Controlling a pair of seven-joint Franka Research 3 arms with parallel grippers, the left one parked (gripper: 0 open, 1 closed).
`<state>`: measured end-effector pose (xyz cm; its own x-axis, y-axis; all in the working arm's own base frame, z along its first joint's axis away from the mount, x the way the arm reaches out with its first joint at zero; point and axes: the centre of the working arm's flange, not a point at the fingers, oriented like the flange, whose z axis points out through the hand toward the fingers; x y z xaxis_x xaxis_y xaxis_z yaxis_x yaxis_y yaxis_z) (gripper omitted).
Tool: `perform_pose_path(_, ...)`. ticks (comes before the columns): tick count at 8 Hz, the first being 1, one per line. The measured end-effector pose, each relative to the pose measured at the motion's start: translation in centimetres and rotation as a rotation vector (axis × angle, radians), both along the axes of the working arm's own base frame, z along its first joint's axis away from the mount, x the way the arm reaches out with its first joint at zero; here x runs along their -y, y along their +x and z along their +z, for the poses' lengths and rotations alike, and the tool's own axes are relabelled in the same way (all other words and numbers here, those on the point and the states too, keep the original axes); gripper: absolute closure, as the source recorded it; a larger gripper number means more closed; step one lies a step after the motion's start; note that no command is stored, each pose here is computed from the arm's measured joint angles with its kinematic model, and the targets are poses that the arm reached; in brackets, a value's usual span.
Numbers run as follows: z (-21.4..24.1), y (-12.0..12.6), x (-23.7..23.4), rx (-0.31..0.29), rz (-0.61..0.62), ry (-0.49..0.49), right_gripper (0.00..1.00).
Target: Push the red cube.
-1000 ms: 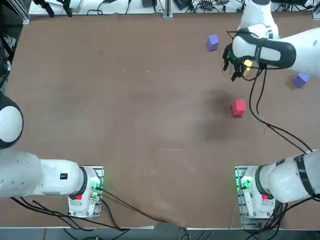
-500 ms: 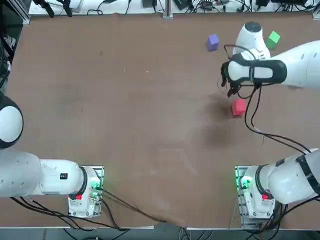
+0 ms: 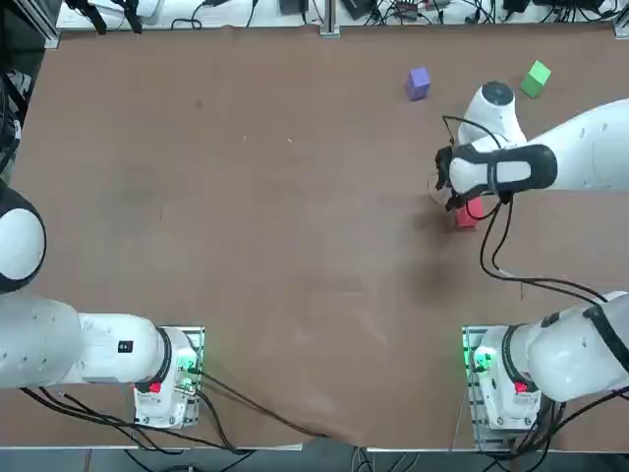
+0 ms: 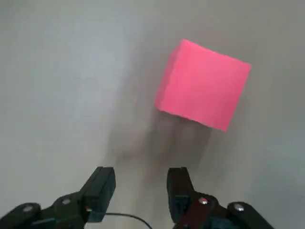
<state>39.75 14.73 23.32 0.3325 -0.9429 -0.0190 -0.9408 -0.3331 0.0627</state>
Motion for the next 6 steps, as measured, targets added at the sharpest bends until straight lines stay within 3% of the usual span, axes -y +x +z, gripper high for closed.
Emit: perform_pose_path(6, -1.5, -1.3, 2.1, -0.019, -0.166, -0.018, 0.35)
